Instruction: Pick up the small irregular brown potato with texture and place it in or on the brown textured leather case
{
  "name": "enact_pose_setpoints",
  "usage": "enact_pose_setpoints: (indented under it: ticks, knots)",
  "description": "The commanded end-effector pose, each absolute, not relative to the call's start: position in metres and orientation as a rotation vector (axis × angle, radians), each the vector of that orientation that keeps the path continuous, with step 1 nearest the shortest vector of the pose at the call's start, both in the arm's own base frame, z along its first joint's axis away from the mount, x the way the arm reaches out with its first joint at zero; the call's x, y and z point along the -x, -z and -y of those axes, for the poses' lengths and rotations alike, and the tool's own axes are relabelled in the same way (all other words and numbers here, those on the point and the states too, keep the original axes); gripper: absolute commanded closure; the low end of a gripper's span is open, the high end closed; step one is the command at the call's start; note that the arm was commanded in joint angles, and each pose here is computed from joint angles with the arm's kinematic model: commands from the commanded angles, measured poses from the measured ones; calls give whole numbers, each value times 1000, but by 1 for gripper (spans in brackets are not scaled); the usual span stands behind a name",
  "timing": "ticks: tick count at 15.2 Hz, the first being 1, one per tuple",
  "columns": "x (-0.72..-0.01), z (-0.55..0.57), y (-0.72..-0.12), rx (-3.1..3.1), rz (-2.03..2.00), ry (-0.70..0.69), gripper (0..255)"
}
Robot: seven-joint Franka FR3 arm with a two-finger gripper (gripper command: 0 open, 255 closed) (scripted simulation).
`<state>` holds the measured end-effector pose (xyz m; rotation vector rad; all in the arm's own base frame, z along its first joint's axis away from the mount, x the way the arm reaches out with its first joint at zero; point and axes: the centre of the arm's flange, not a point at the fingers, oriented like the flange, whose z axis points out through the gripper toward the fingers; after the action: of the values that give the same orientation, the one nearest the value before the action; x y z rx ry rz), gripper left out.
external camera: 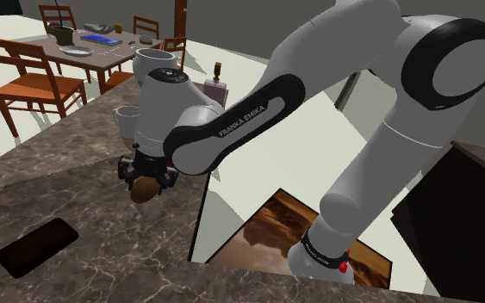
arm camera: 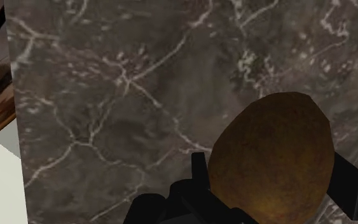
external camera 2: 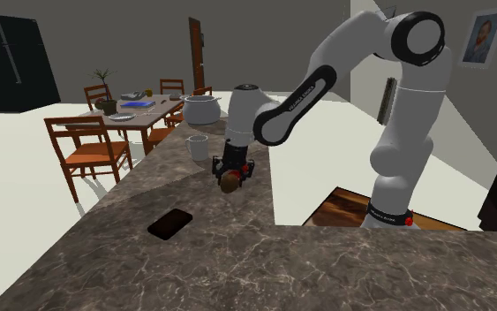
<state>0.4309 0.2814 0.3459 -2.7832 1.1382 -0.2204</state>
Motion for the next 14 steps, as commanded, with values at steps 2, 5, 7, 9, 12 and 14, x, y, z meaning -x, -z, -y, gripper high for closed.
enact_pose_setpoints:
  ticks: [2,5,7,9,12,14]
  knots:
    - [-432,-282,-361,2783,-1138,219,255]
    - [-432,-282,-377,2783,-1138,219,255]
    - [-432,-282,-388,2783,-1138,219,255]
    - [-432,-282,-398,2783,-1138,219,255]
    - [-432,-282,-414,2783,-1138,219,255]
    - [-434,-295,-416,2783,-1138,219,255]
